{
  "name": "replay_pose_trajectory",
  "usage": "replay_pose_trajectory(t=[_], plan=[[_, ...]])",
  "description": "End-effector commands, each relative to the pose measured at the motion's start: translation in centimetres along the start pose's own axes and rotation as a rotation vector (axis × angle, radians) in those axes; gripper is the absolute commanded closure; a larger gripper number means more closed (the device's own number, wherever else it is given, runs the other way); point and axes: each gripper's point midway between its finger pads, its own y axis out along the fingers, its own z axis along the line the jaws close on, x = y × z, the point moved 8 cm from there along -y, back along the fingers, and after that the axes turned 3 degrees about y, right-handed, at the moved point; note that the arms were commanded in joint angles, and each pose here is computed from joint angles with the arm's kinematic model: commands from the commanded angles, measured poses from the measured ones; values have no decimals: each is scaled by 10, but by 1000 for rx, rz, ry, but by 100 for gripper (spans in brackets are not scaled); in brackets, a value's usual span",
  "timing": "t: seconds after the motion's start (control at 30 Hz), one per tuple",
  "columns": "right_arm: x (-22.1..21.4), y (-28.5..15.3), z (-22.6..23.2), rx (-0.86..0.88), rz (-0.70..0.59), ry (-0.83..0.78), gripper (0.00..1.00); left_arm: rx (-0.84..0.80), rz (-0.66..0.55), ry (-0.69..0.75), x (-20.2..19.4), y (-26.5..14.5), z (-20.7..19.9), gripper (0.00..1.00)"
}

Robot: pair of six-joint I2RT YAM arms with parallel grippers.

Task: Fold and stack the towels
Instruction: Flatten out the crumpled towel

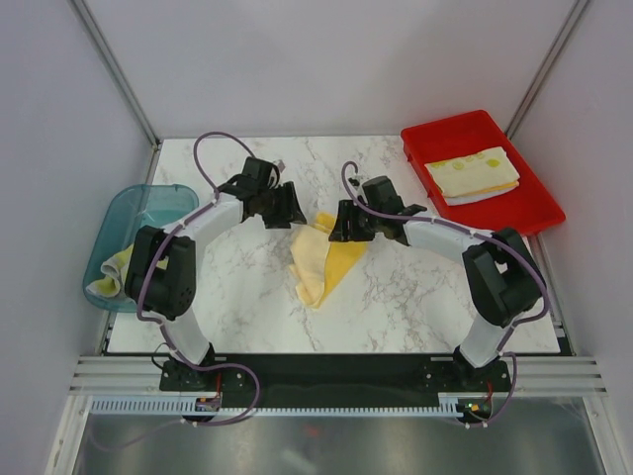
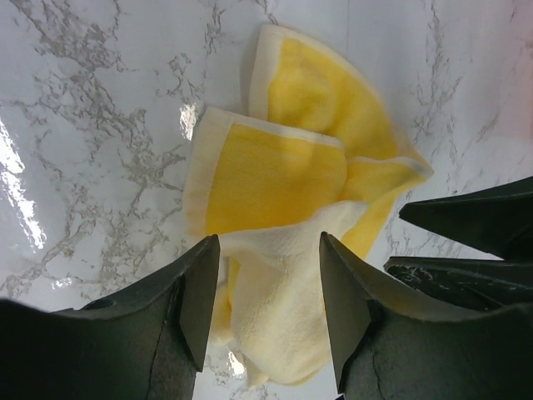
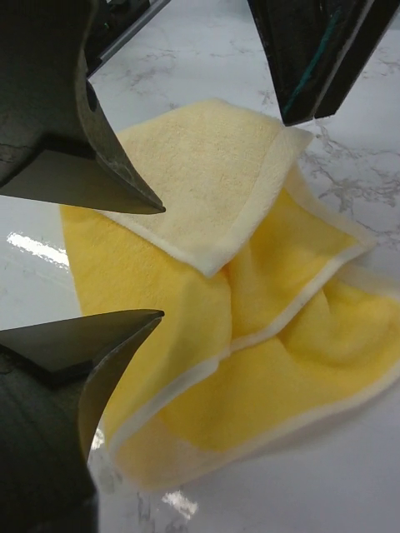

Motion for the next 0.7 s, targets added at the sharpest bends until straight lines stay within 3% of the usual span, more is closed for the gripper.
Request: replay_pose_trajectory(t=[0.0, 0.37, 0.47, 0.57, 0.63, 0.67], plan=[[7, 16, 18, 67, -30, 4, 43, -57, 9, -17, 4, 5, -4, 42], [1, 48, 24, 104, -36, 36, 42, -81, -17, -101, -2, -6, 13, 42], [2, 51, 24, 124, -55, 30, 46, -86, -27, -121, -2, -10, 18, 42], [5, 46, 26, 130, -77, 1, 73, -98, -39, -120, -1, -14, 19, 42], [9, 36, 29, 139, -101, -46, 97, -112, -60, -96, 2, -20, 16, 42], [9, 31, 30, 138, -107, -55, 100, -121, -71, -84, 4, -23, 14, 42]])
